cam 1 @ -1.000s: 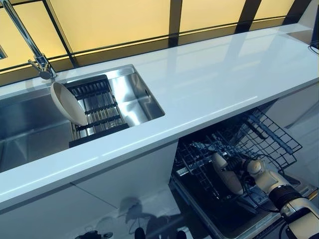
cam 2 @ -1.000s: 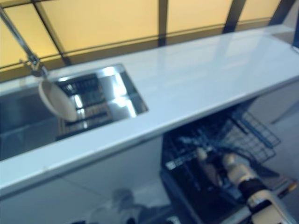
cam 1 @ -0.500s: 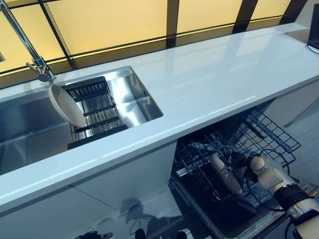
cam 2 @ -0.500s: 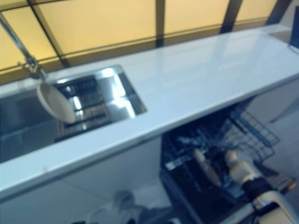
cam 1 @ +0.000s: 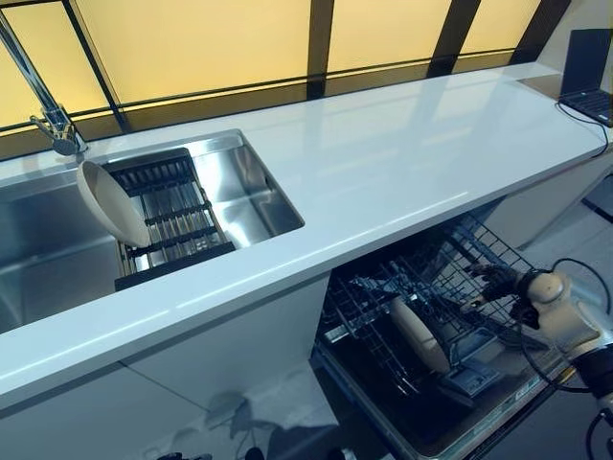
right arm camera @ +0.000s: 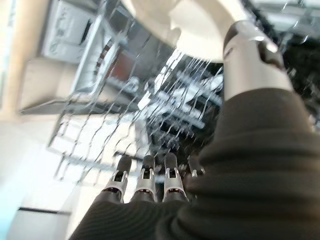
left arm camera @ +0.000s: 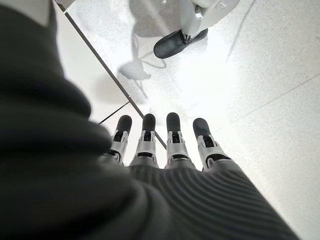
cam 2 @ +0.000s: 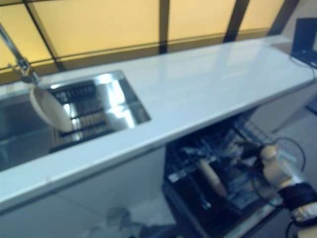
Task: Take plates into dishwasher
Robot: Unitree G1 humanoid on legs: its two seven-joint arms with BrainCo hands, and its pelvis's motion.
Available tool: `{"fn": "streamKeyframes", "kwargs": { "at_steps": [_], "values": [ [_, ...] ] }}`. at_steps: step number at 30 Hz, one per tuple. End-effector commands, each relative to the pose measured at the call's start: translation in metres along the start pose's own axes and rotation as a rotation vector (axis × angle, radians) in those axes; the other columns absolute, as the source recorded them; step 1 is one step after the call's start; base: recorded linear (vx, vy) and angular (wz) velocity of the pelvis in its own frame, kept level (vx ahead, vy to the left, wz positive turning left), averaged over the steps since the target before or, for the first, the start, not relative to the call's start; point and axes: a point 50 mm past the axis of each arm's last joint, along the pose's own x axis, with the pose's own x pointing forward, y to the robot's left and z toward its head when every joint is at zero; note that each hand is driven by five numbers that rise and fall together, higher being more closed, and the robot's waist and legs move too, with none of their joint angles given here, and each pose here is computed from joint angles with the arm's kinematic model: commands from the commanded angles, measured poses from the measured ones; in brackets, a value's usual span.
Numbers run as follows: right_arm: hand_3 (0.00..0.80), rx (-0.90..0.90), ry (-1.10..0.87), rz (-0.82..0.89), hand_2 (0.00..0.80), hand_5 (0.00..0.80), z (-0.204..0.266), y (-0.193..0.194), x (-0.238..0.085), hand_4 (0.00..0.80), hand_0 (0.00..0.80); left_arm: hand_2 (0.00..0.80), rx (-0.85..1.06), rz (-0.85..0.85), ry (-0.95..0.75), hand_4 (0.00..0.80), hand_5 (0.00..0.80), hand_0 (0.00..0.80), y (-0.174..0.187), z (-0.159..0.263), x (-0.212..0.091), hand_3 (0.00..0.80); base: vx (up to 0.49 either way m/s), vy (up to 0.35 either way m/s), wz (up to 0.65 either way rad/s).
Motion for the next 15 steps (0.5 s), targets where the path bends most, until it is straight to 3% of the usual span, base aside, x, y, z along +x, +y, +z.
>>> {"fn": "streamKeyframes", "kwargs": {
  "at_steps": [1,3,7,11,15],
  "values": [
    [0.0,0.091,0.03,-0.099,0.0,0.0,-0.005,-0.051,-0.018,0.0,0.0,0.0,0.024,0.036,0.004,0.0,0.0,0.0,0.01,0.0,0.0,0.0,0.061,0.038,-0.08],
    [0.0,0.126,0.079,-0.125,0.0,0.0,-0.021,-0.068,-0.024,0.0,0.0,0.0,0.032,0.032,0.011,0.0,0.0,0.0,0.008,-0.003,0.0,0.0,0.055,0.041,-0.02],
    [0.0,0.161,0.097,-0.384,0.0,0.0,-0.028,-0.122,-0.048,0.0,0.0,0.0,0.06,0.029,0.01,0.0,0.0,0.0,0.005,-0.003,0.0,0.0,-0.005,0.015,0.01],
    [0.0,0.167,-0.011,-0.548,0.0,0.0,0.002,-0.159,-0.071,0.0,0.0,0.0,0.071,0.018,0.0,0.0,0.0,0.0,0.004,0.001,0.0,0.0,-0.022,0.041,0.04],
    [0.0,0.034,-0.201,-0.638,0.0,0.0,0.064,-0.179,-0.089,0.0,0.0,0.0,0.085,0.002,0.001,0.0,0.0,0.0,0.0,0.004,0.001,0.0,0.02,0.077,0.13]
  ]
}}
